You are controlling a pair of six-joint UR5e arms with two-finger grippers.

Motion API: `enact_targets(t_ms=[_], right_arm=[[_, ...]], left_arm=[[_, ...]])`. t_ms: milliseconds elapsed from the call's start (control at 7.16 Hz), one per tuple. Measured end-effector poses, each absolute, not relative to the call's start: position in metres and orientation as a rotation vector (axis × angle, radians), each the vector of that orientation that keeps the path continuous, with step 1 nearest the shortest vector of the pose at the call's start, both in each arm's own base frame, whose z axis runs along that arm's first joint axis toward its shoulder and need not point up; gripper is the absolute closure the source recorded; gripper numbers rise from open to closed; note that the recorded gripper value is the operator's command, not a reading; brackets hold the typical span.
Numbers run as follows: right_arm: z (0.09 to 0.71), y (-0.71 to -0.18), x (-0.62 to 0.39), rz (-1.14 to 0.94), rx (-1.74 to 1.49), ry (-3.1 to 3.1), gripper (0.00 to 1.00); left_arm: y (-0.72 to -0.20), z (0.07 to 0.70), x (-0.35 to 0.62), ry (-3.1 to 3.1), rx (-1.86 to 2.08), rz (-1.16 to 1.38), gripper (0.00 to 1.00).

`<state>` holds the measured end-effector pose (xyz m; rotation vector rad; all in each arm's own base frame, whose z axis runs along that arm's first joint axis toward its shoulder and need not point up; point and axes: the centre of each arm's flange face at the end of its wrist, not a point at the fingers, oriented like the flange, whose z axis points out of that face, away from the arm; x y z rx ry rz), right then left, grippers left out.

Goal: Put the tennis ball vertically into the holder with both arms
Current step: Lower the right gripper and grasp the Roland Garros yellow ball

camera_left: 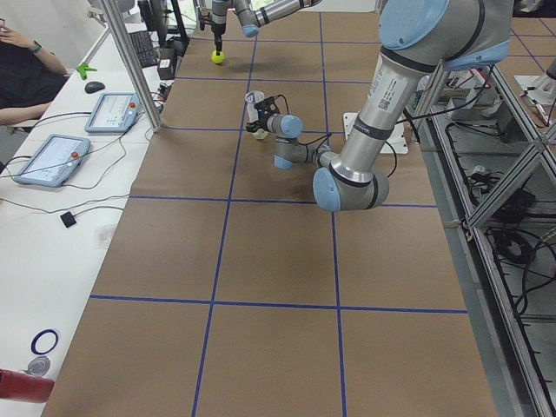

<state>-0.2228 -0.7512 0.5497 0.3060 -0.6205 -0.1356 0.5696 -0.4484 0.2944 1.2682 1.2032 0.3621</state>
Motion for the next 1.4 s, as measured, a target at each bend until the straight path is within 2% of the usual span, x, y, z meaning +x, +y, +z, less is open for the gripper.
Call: enact_targets(t_ms=[558,698,838,977,1117,1396], right_arm=[[0.563,-0.749,-0.243,-0.149,0.304,-0.575,0.01],[0.566,-0.748,-0.245,-0.15,0.3,-0.569,0.09],[0.569,-0.747,-0.246,-0.15,0.297,-0.566,0.43],[0.571,-0.747,-0.246,-0.149,0.293,-0.563,0.92],[0.571,-0.747,-0.246,-0.149,0.292,-0.562,1.0],[0.554,-0.757,-0.244,-0.144,0.309,-0.573,1.0]], left_arm=[[-0.448,0.296,0.569,1.201,1.266,0.363,0.01],[-0.448,0.296,0.569,1.202,1.267,0.363,0.01],[-0.448,0.296,0.569,1.202,1.267,0.363,0.01],[-0.448,0.296,0.569,1.202,1.267,0.363,0.01],[-0.448,0.296,0.569,1.203,1.268,0.362,0.01],[-0.449,0.295,0.568,1.203,1.27,0.361,0.01]])
